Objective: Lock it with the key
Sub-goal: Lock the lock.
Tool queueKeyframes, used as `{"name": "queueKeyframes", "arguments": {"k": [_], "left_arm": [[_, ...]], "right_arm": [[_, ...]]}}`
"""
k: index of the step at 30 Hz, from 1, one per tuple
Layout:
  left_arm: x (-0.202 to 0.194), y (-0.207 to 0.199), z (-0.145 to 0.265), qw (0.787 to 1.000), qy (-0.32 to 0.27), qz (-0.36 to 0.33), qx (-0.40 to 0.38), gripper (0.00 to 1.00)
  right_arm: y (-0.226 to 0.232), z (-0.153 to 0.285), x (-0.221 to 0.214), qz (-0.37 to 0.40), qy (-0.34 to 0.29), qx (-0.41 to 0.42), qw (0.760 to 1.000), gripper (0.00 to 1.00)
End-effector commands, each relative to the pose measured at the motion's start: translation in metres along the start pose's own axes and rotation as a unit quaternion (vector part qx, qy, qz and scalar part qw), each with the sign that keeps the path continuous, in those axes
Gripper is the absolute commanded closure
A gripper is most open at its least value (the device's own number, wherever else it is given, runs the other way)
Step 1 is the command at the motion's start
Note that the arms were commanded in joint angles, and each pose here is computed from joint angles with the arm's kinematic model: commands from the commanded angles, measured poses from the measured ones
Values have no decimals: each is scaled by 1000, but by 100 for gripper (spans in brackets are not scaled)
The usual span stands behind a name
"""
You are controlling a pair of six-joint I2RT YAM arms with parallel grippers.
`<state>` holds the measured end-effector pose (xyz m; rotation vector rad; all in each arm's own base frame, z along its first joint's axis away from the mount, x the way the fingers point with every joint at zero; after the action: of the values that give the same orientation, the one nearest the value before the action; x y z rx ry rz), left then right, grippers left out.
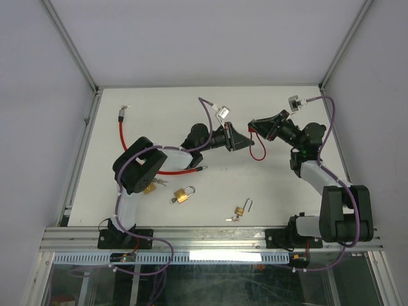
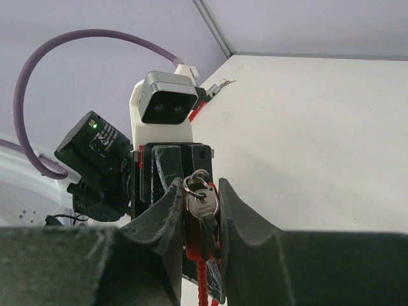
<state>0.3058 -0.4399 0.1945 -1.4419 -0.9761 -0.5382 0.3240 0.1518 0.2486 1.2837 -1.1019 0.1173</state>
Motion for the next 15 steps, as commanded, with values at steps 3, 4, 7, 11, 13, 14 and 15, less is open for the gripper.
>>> {"name": "queueKeyframes", "arguments": {"k": [3, 4, 7, 11, 13, 14, 15], "left_arm": [[112, -67, 5, 957, -241, -150, -55, 100], [115, -72, 11, 952, -258, -155, -62, 100], [118, -78, 19, 947, -276, -150, -70, 100], [119, -82, 24, 946, -283, -140, -76, 100], [118, -82, 26, 946, -285, -136, -76, 100], [119, -81, 26, 946, -287, -135, -75, 100], [118, -79, 27, 946, -286, -133, -73, 100]], "right_arm": [[3, 12, -34, -47, 79, 18, 996, 100], [4, 13, -33, -43, 78, 19, 996, 100], [6, 13, -31, -32, 74, 19, 997, 100], [8, 15, -29, -14, 71, 17, 997, 100], [9, 15, -28, -11, 72, 20, 997, 100], [10, 15, -28, -10, 72, 21, 997, 100], [10, 15, -28, -11, 72, 21, 997, 100]]}}
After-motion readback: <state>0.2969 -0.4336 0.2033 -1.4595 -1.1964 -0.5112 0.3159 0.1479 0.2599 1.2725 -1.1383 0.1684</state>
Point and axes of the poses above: each gripper's point midway between its finger pads, its own z axis back along the fingers, its own y axis along the line the jaws close on, x = y × z, the point moved 2 cm from there along z, back along the fingers, and after that the axes turned 13 degrees about -z, right-handed, at the moved point
